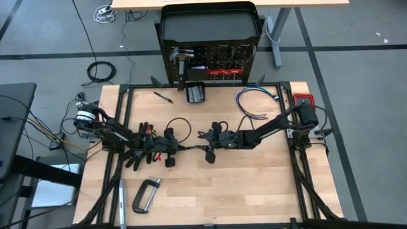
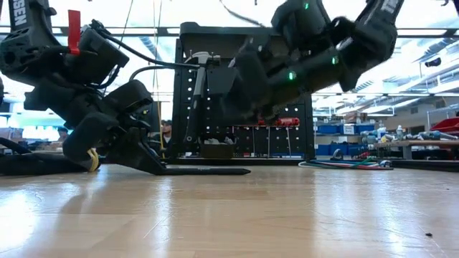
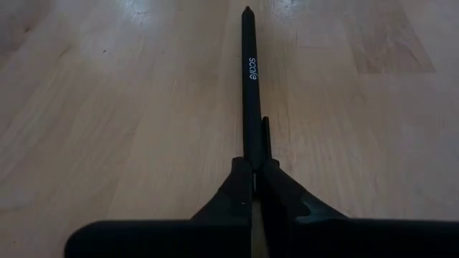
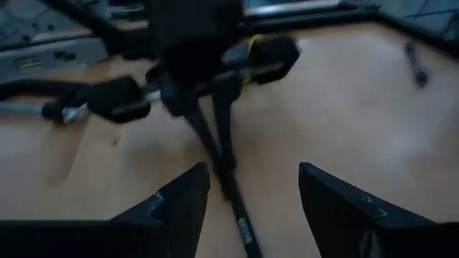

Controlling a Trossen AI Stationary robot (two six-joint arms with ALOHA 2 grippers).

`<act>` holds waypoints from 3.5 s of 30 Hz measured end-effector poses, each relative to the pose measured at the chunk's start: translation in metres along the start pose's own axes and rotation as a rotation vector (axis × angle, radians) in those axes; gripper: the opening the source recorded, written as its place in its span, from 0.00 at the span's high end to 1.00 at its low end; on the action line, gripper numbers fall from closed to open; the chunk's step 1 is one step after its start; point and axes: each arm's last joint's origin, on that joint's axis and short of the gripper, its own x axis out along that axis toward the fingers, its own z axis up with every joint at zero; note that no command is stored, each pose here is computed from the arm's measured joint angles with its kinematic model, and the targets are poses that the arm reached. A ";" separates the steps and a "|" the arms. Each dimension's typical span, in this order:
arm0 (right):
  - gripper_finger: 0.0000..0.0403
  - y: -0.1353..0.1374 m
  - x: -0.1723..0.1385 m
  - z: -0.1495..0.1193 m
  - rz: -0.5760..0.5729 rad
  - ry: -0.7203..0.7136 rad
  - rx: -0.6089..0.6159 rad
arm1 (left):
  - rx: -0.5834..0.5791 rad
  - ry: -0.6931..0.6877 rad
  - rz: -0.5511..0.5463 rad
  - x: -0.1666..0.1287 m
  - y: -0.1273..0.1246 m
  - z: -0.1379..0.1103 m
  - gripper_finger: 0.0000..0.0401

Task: Hang tools onto peg board
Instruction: Put the black pen on the peg board

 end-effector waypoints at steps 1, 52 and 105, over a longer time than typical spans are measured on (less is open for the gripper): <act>0.45 0.000 0.004 -0.006 0.020 0.007 -0.003 | 0.000 -0.002 0.000 0.000 0.000 0.000 0.97; 0.89 0.005 0.003 0.093 0.046 -0.171 -0.184 | -0.087 -0.437 0.025 -0.060 0.011 0.063 0.76; 0.89 0.012 -0.035 0.088 0.266 -0.684 -0.057 | 0.022 -0.988 -0.046 -0.063 0.001 0.145 0.58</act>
